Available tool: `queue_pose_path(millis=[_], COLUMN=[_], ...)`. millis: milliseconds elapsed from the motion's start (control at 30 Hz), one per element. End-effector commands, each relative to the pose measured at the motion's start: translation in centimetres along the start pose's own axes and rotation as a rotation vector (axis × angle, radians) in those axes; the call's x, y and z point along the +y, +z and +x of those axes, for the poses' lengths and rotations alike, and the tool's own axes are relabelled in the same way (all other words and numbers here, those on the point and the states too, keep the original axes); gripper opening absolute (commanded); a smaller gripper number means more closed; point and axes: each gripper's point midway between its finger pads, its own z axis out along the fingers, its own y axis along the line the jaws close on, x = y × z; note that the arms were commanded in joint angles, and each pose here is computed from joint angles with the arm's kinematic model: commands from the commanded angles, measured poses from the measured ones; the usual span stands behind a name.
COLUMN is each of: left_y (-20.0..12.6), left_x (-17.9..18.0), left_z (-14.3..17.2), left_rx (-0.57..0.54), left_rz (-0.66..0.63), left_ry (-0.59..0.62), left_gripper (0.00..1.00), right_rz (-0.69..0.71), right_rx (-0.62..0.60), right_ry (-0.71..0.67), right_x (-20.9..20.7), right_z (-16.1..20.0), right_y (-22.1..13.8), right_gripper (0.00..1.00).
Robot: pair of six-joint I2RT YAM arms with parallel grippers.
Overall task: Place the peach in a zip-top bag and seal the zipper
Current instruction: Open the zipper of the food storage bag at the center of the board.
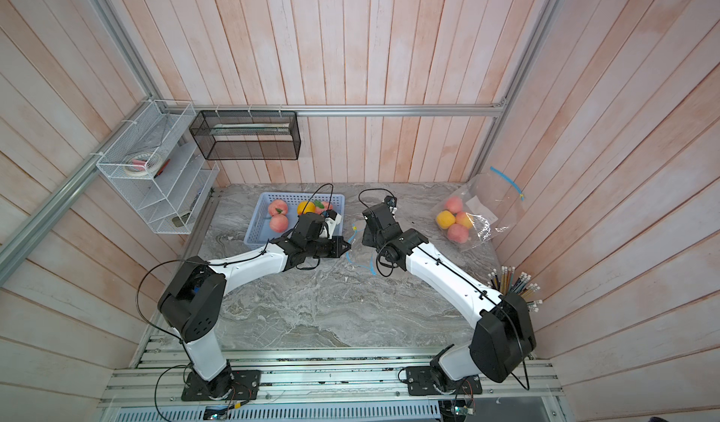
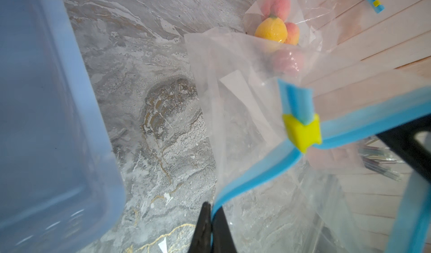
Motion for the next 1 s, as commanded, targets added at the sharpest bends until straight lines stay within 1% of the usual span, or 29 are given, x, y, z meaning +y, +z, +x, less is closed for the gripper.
queue_pose_path(millis=[0,67,133,167,267,367,500,567,633,800,967], left_y=[-1.4,-1.7,-1.8,-1.7,-1.6,-1.7,-2.3,-2.9,-3.4,-3.6,-4.1], left_x=[-0.9,-1.8,-2.5,-2.7,-2.7,-2.1,0.0,1.2,1.9,1.0,-0.1], left_z=[-1.2,-1.1,-1.0,-0.7,0.1,0.6,0.5,0.3,0.3,0.0,-2.3], left_rx=[-0.031,-0.039,-0.045,-0.041,-0.017,-0.023,-0.061,-0.09,-0.103,-0.095,-0.117], left_rz=[-0.014,0.035,0.079,0.093,0.101,0.069,-0.046,-0.114,-0.147,-0.11,-0.045], left_ry=[0.042,0.03,0.018,0.011,0.001,-0.004,-0.011,-0.013,-0.012,0.026,0.056], left_gripper=[0.07,0.27,0.38,0.42,0.44,0.44,0.44,0.44,0.44,0.44,0.5], right_rz=[-0.093,-0.156,-0.208,-0.225,-0.227,-0.231,-0.185,-0.133,-0.081,-0.092,-0.106], right_rx=[-0.006,-0.02,-0.027,-0.032,-0.041,-0.05,-0.052,-0.05,-0.047,-0.027,0.003], right_ry=[-0.004,0.025,0.053,0.066,0.093,0.093,0.106,0.121,0.135,0.135,0.142], right_x=[1.9,2.8,3.6,3.9,3.8,4.0,3.1,2.1,1.0,1.2,2.0], right_z=[-0.8,-1.1,-1.3,-1.4,-1.7,-2.2,-2.3,-2.2,-2.0,-1.9,-1.7], right_y=[-1.1,-1.6,-2.0,-2.1,-2.2,-2.4,-2.0,-1.6,-1.3,-1.2,0.4], right_gripper=[0.0,0.0,0.0,0.0,0.0,0.0,0.0,0.0,0.0,0.0,0.0])
